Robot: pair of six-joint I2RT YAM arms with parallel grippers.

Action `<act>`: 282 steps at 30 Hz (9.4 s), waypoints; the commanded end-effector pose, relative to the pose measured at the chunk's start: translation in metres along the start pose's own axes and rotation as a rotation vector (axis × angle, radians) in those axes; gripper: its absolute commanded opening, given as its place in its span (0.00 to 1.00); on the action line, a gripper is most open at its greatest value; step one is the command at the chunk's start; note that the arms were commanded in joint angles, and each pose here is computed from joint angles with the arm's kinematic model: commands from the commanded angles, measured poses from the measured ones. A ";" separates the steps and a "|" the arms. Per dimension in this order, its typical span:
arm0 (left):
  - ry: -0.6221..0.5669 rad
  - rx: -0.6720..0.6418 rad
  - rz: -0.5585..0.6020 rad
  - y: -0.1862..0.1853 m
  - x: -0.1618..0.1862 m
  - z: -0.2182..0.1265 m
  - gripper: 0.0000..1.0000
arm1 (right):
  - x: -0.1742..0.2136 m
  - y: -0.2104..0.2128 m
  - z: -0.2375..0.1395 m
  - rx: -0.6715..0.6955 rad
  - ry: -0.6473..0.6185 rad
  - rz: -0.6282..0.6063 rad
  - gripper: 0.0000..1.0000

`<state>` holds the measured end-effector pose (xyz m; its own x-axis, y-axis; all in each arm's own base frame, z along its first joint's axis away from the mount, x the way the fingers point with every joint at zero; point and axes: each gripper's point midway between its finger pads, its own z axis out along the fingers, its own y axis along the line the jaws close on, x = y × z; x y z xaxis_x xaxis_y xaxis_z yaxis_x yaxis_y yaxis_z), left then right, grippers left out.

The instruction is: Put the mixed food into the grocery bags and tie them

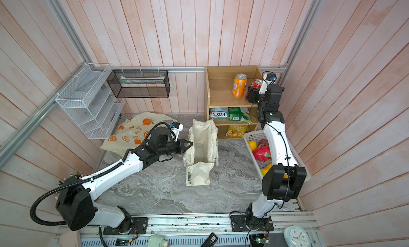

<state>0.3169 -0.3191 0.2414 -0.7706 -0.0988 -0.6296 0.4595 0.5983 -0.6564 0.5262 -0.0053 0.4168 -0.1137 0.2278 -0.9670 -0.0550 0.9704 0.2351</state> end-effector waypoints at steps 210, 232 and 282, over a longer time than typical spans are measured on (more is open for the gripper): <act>-0.027 -0.181 0.017 0.047 -0.004 -0.055 0.00 | 0.200 0.014 -0.009 -0.233 0.321 0.881 0.00; -0.015 -0.174 0.006 0.050 -0.002 -0.047 0.00 | 0.136 0.043 -0.107 -0.317 0.200 0.729 0.00; 0.013 -0.187 -0.001 0.063 0.008 -0.035 0.00 | 0.418 0.008 -0.264 0.167 0.871 0.721 0.98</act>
<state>0.3218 -0.2563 0.2196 -0.7702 -0.0957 -0.6305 0.3797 0.7256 -0.5739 0.2254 0.0719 0.0537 -0.7091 0.6538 -0.2641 0.3888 0.6750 0.6271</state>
